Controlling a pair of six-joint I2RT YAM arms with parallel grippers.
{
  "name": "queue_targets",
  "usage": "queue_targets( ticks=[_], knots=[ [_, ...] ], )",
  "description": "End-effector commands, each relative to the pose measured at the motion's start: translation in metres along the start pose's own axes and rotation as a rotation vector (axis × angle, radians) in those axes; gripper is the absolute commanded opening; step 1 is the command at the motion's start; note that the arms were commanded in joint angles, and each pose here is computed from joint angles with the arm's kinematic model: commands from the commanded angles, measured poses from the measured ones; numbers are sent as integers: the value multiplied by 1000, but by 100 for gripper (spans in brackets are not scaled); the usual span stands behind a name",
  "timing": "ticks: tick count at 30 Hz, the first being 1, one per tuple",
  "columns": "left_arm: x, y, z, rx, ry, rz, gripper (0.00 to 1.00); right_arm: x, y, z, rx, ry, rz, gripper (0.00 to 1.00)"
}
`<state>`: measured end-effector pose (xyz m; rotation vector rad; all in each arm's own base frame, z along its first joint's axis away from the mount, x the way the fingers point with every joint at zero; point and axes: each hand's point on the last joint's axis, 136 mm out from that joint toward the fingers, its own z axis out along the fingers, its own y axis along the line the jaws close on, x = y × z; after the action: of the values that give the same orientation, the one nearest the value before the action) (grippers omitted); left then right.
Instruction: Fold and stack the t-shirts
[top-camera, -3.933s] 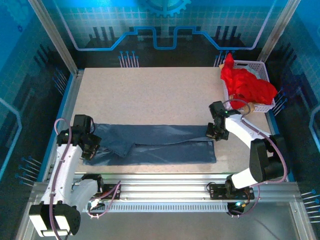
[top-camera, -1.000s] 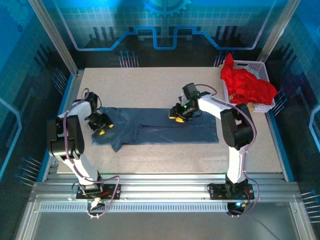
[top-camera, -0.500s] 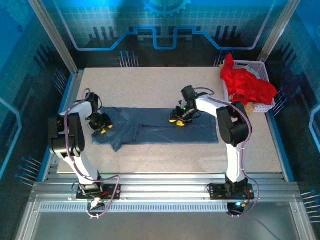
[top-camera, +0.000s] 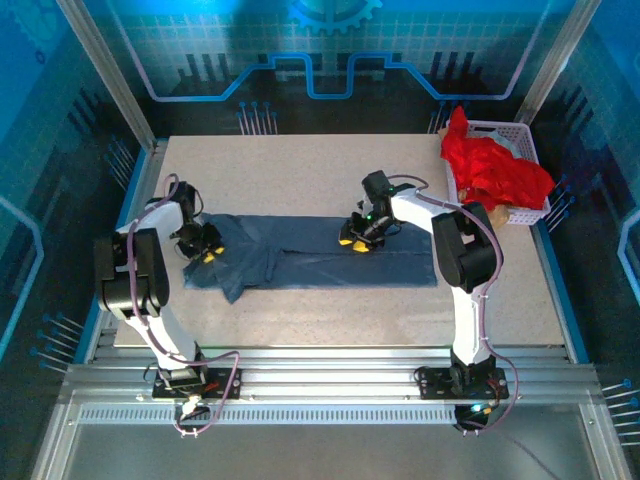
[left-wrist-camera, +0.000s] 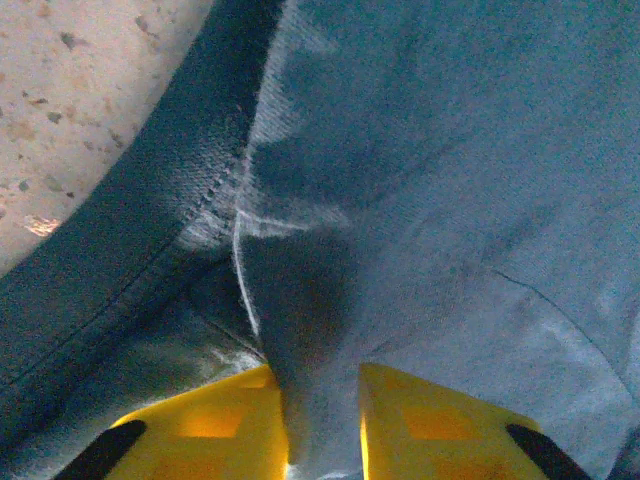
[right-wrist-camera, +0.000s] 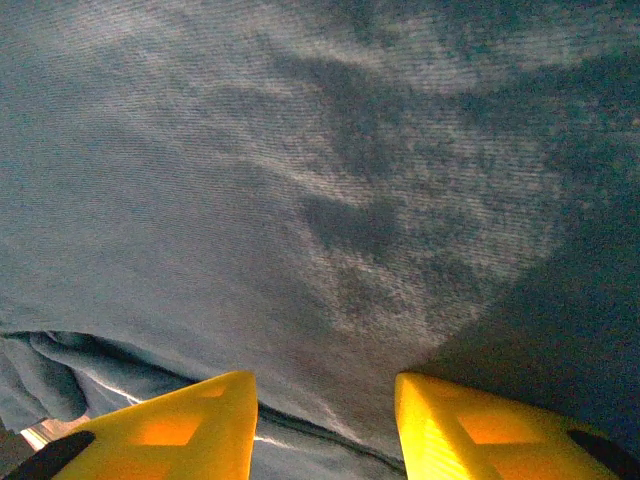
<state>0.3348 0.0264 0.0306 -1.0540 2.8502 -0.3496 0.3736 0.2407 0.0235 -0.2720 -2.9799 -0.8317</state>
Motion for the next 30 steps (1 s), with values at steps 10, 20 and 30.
queue_targets(
  ticks=[10, 20, 30],
  knots=[
    [-8, -11, -35, 25, -48, -5, 0, 13, -22, 16, 109, 72, 25, 40],
    [-25, -17, -47, -19, -46, 21, 0, 13, -31, 19, 158, 92, 25, 39],
    [-47, -22, -44, -59, -40, 65, 0, 17, -33, 19, 169, 104, 20, 39]
  ],
)
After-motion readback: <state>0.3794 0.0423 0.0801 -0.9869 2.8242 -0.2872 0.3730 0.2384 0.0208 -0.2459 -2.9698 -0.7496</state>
